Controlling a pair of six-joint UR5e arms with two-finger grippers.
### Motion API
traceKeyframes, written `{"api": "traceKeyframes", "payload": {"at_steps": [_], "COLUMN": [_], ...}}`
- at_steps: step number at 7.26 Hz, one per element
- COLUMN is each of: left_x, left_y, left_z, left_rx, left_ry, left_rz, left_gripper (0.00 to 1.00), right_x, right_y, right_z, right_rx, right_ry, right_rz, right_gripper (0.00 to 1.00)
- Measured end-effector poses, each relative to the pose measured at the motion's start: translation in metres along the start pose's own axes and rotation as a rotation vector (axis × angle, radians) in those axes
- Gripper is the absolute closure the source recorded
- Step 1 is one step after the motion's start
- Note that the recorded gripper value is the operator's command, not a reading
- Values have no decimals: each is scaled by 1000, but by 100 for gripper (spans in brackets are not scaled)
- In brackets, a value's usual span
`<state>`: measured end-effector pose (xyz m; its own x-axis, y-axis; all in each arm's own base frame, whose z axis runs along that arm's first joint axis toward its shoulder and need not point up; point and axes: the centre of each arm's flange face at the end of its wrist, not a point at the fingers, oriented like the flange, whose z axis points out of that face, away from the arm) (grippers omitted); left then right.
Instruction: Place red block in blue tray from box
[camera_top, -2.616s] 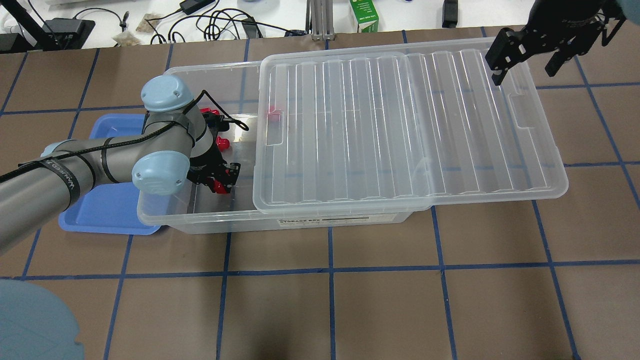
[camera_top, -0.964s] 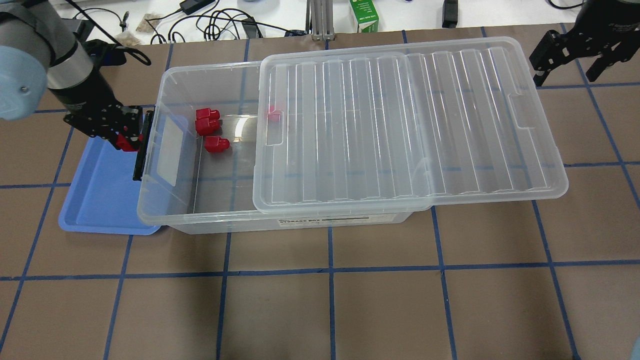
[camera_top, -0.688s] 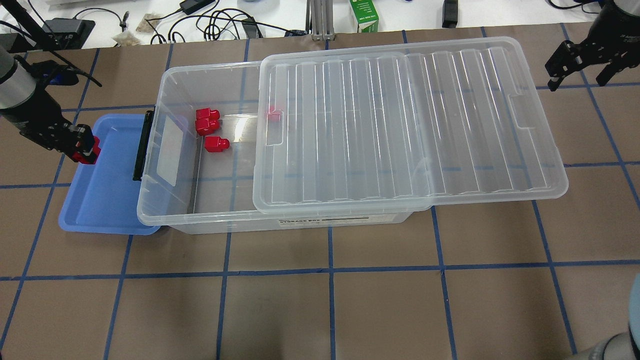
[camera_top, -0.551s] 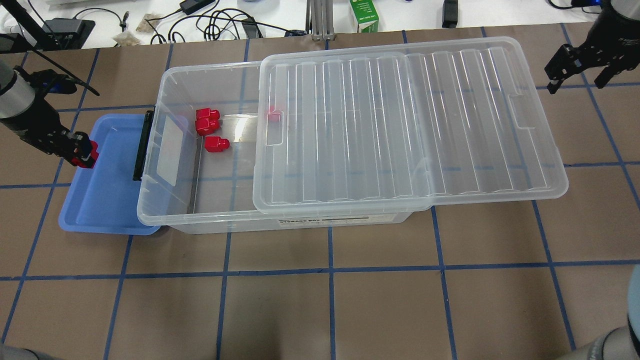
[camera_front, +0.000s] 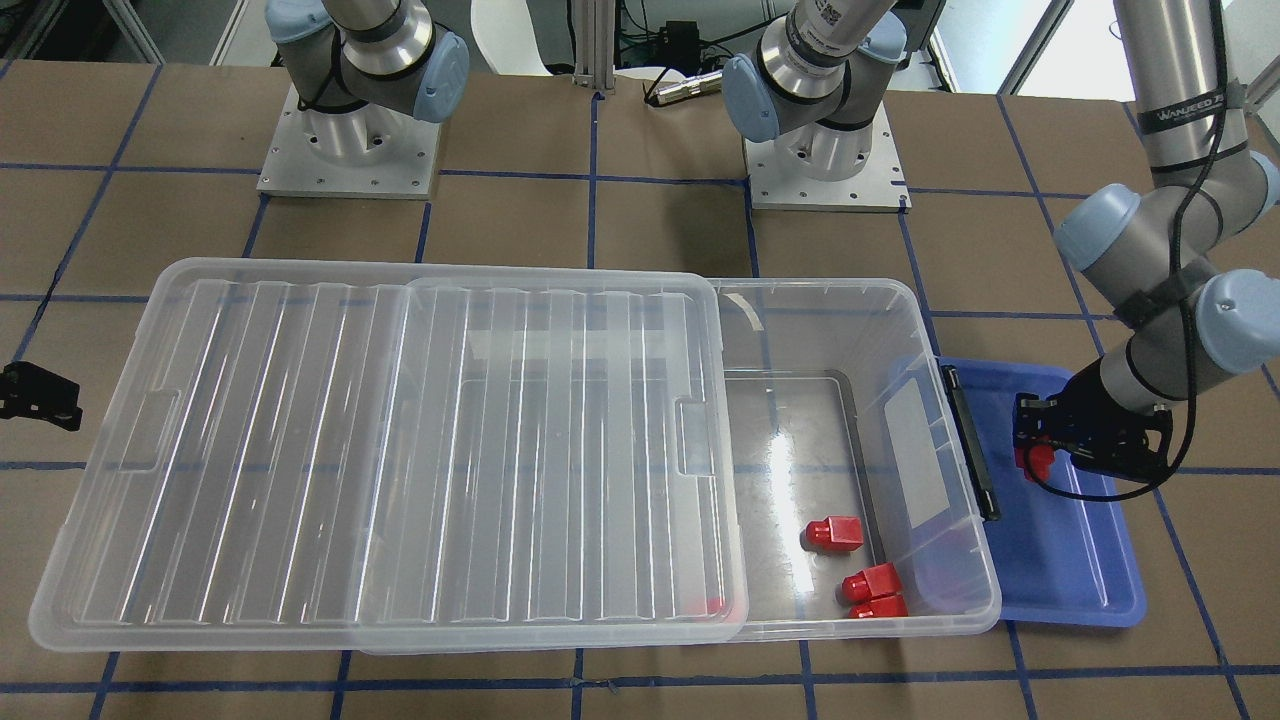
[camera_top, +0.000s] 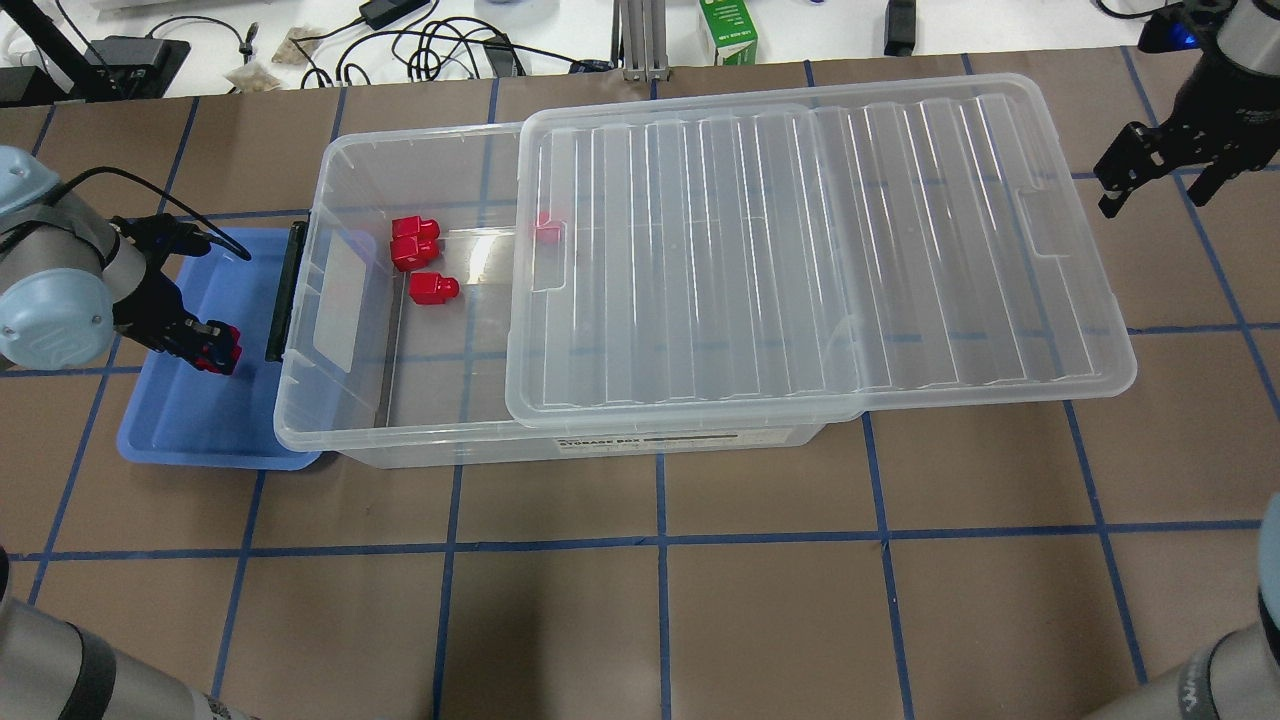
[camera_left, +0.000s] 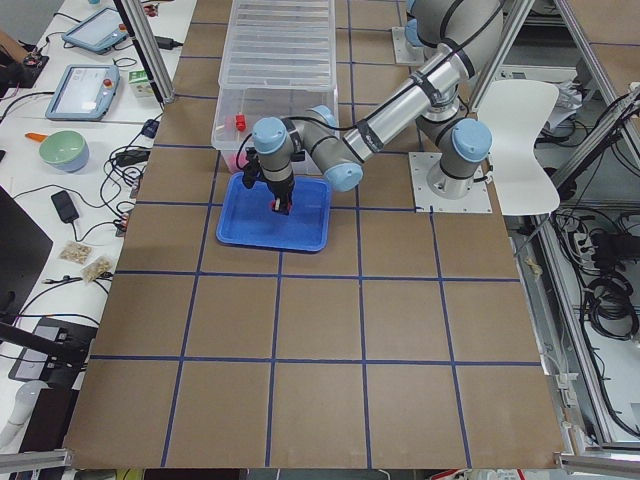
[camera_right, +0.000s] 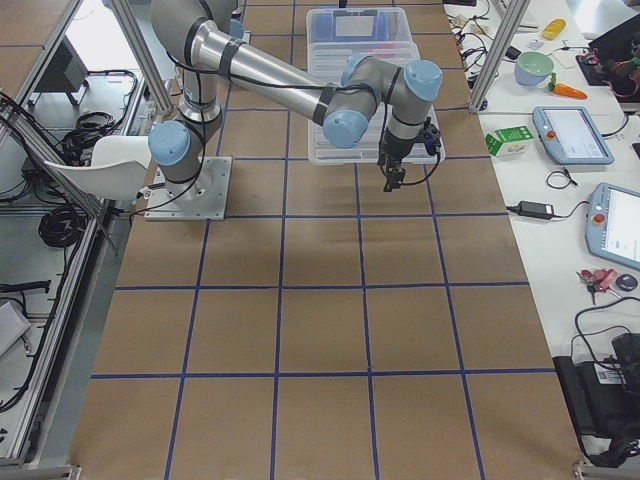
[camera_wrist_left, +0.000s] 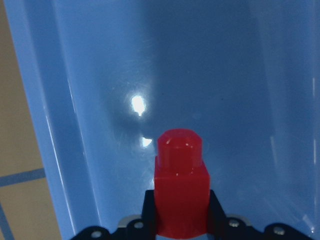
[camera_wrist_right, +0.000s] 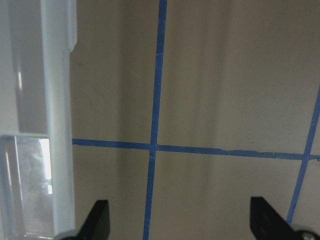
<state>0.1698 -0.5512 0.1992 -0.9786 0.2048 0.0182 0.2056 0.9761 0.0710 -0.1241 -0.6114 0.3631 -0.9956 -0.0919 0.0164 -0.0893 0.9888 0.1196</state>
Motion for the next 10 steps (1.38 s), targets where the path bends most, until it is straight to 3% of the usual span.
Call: {"api": "traceKeyframes", "payload": {"at_steps": [1,3,6,10], "left_x": [-2,-4,5,70], "left_y": [-1,-4,-3,-3], "left_z": [10,10,-26,-169], "left_rx": [-3,2,13,-21], "left_ry": [0,-8,-27,-10], "left_rz": [-2,-9,-22,-34], "left_gripper": [34,15,11,8], "right_x": [-2,-6,-15,-65], "right_y": [2,3,3,-7], "right_z": [4,5,9,6], "right_rx": [-8,-9,-13,-9], "right_ry": [-6,-16,-28,-21], "right_rz": [3,1,-9,-72], "right_gripper": [0,0,0,0]}}
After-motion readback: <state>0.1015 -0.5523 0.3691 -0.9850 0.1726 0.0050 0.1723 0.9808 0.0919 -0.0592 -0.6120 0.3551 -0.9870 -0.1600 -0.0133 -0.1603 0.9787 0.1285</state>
